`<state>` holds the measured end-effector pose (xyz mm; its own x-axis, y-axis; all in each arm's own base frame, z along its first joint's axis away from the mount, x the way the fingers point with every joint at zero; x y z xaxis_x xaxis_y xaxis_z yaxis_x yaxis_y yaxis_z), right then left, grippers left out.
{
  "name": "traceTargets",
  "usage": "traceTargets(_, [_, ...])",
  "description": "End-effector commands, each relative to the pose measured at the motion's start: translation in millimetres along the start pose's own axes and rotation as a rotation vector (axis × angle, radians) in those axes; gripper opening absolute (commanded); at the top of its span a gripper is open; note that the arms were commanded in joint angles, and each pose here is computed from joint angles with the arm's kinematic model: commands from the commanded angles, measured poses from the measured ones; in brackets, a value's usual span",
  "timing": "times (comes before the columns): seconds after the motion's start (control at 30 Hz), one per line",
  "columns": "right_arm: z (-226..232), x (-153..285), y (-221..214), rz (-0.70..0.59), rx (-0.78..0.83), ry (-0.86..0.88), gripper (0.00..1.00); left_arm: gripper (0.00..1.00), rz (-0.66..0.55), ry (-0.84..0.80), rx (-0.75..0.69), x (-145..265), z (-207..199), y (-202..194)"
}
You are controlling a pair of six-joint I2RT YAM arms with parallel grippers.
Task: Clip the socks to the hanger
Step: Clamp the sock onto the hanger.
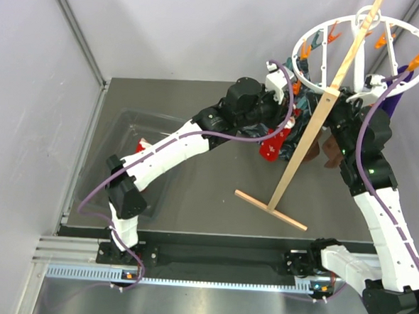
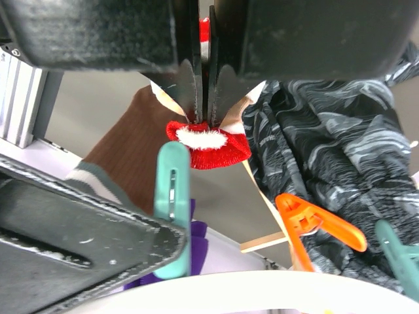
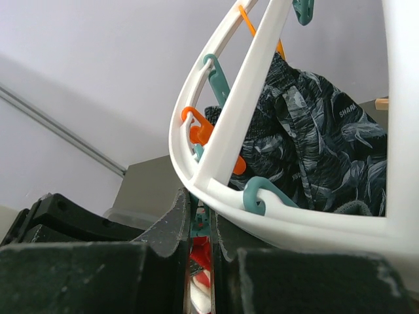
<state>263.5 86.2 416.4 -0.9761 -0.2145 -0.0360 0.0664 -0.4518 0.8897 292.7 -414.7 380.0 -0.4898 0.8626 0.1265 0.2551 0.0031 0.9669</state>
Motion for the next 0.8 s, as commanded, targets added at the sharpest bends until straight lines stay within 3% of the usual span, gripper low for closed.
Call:
traceTargets(0.0, [5.6,2.8,-9.9,0.071,0.019,0.048,0.00,0.00,-0.052,0.009,-0.023,6.4,-2.1,17.9])
traceTargets(0.77, [8.9,2.9,-7.7,0.069,0.019,0.070,0.00,0.00,-0.008,-0.041,-0.022,-4.4,-6.8,15.3])
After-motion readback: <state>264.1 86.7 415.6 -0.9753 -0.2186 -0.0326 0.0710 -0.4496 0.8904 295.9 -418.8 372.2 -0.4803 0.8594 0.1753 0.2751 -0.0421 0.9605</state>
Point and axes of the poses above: each gripper's point midway between its finger pads, its own x axis back along the fingers, its own z axis along the line the jaws close on, y = z × x, the point moved 7 cm from there along x, back along the fingers, and after that the axes turned 5 degrees about x, right-handed, at the moved point
